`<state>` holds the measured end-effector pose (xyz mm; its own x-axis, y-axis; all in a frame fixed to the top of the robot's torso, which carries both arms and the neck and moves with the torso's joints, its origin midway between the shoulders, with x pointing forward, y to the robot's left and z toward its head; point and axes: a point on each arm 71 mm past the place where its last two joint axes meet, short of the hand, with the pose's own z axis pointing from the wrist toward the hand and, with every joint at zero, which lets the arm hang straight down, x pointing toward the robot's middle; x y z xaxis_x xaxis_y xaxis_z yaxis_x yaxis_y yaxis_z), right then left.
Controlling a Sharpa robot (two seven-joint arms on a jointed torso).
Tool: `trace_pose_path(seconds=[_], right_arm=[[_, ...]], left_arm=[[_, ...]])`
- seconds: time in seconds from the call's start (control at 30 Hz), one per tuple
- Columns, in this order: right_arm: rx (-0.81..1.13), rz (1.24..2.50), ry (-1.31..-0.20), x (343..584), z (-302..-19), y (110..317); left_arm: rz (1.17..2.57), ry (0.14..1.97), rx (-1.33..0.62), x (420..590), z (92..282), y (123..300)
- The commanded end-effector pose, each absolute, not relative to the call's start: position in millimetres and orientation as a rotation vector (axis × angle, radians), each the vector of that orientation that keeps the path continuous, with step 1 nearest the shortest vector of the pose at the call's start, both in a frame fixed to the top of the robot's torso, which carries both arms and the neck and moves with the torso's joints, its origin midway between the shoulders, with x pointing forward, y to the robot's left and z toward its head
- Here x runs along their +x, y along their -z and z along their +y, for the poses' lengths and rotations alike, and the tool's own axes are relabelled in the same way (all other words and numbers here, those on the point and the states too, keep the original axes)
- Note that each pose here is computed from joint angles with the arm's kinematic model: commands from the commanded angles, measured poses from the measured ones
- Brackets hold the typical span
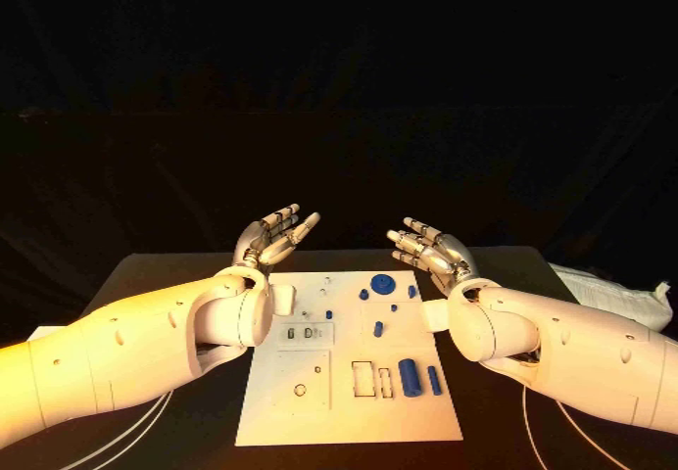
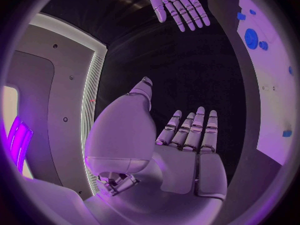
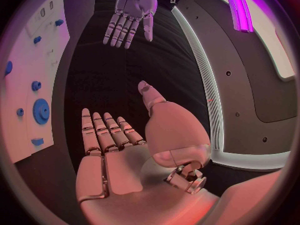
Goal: Assemble the parts on the task board
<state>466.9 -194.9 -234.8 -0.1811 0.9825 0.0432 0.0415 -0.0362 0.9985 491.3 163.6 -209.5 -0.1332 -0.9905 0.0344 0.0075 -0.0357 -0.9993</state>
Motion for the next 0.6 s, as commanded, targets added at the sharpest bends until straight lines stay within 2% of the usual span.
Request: trace_pose_path(seconds=[0.03,0.27,0.3,0.47,0.6], right_arm=[[1.045,1.528,-1.472,463.1,-182.8,237.7],[1.015,1.573,-1.494,462.4,-181.8,239.7],[0.712,1.446,-1.314,475.2,-204.2,226.0],[0.57,1.431,-1.223,481.7,-209.1,215.1],[0.424,1.492,-1.173,483.1,-206.3,208.6]], left_arm=[[1.307,1.395,-1.16,491.2,159.4,208.6],[1.307,1.395,-1.16,491.2,159.4,208.6],[1.288,1.412,-1.146,491.9,180.2,207.0],[1.296,1.457,-1.126,485.1,186.6,202.6],[1.316,1.503,-1.103,479.3,188.6,197.7]])
